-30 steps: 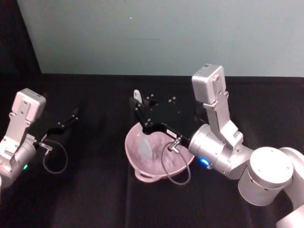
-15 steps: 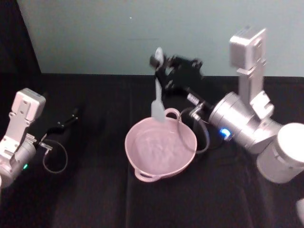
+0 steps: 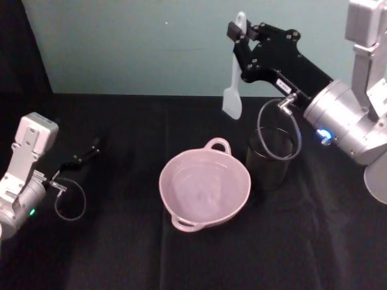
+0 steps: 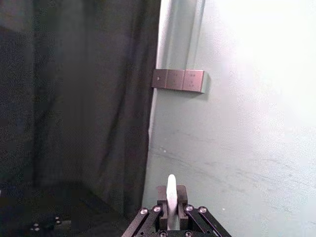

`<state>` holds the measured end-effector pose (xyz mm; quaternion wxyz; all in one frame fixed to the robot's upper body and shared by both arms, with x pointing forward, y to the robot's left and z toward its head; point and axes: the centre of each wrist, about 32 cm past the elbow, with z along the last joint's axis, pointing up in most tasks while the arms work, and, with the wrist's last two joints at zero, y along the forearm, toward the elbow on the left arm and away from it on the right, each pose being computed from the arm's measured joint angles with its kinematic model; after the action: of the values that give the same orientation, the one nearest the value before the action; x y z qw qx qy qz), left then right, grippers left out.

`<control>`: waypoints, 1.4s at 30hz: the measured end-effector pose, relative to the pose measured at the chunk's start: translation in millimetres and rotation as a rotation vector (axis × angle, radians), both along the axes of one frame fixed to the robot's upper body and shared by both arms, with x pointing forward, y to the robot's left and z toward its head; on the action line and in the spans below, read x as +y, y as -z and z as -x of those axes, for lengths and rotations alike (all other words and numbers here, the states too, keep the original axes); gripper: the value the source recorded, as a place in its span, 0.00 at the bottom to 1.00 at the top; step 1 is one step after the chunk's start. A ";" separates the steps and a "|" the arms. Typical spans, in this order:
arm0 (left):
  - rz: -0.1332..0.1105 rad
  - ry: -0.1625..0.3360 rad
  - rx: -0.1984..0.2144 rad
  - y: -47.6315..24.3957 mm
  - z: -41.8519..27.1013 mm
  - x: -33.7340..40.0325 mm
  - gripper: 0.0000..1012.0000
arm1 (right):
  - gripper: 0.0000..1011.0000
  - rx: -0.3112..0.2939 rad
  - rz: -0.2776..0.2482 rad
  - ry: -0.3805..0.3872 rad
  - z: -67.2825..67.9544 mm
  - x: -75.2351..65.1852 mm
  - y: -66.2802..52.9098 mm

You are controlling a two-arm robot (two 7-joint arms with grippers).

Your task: Use the one hand to pick up the spoon and stir the clear water in the bowl.

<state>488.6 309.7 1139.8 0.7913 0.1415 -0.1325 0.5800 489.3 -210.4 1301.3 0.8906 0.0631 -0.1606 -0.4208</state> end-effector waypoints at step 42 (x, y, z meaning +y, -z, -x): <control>0.000 0.000 0.000 0.0 0.0 0.0 1.00 | 0.12 0.407 -0.225 0.153 -29.4 -72.6 90.7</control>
<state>488.6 309.7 1139.8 0.7913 0.1415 -0.1324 0.5799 518.8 -283.0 1210.6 0.8574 0.0635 0.0657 -0.5064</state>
